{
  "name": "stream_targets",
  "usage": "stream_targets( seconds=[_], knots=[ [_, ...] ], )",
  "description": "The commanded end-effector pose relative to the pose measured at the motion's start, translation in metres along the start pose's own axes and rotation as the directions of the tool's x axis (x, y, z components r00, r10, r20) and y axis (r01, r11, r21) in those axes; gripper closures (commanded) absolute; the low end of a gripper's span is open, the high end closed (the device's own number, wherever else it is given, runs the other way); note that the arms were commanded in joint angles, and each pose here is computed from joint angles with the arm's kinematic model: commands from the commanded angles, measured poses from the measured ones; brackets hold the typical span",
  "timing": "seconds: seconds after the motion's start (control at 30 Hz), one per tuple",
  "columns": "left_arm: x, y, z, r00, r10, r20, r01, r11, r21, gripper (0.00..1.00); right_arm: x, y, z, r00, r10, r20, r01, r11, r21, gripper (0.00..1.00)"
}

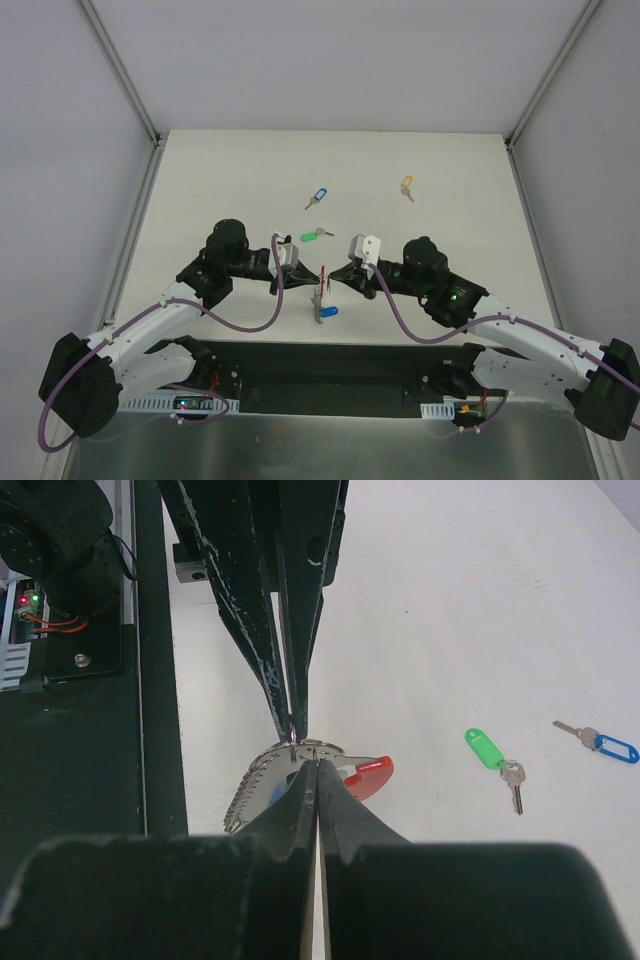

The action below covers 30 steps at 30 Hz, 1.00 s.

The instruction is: Put the keys on the keyring

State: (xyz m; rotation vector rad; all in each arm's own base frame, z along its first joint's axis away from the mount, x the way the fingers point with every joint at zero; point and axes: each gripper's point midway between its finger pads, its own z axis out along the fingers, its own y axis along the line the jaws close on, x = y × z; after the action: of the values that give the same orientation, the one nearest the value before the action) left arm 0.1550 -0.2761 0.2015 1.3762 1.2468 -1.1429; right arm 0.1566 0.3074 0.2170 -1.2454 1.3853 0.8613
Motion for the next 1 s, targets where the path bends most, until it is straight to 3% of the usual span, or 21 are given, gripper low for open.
stream_targets(
  seconds=[0.0,0.97],
  knots=[
    [-0.02,-0.004,0.002,0.995,0.094,0.045,-0.096,0.994,0.051,1.0,-0.024,0.004,-0.002,0.997,-0.015,0.074,0.018,0.999,-0.029,0.99],
    [-0.021,-0.002,0.001,0.994,0.101,0.042,-0.103,0.994,0.033,1.0,-0.007,0.007,0.005,0.999,0.022,0.033,-0.02,0.999,-0.05,0.99]
  ],
)
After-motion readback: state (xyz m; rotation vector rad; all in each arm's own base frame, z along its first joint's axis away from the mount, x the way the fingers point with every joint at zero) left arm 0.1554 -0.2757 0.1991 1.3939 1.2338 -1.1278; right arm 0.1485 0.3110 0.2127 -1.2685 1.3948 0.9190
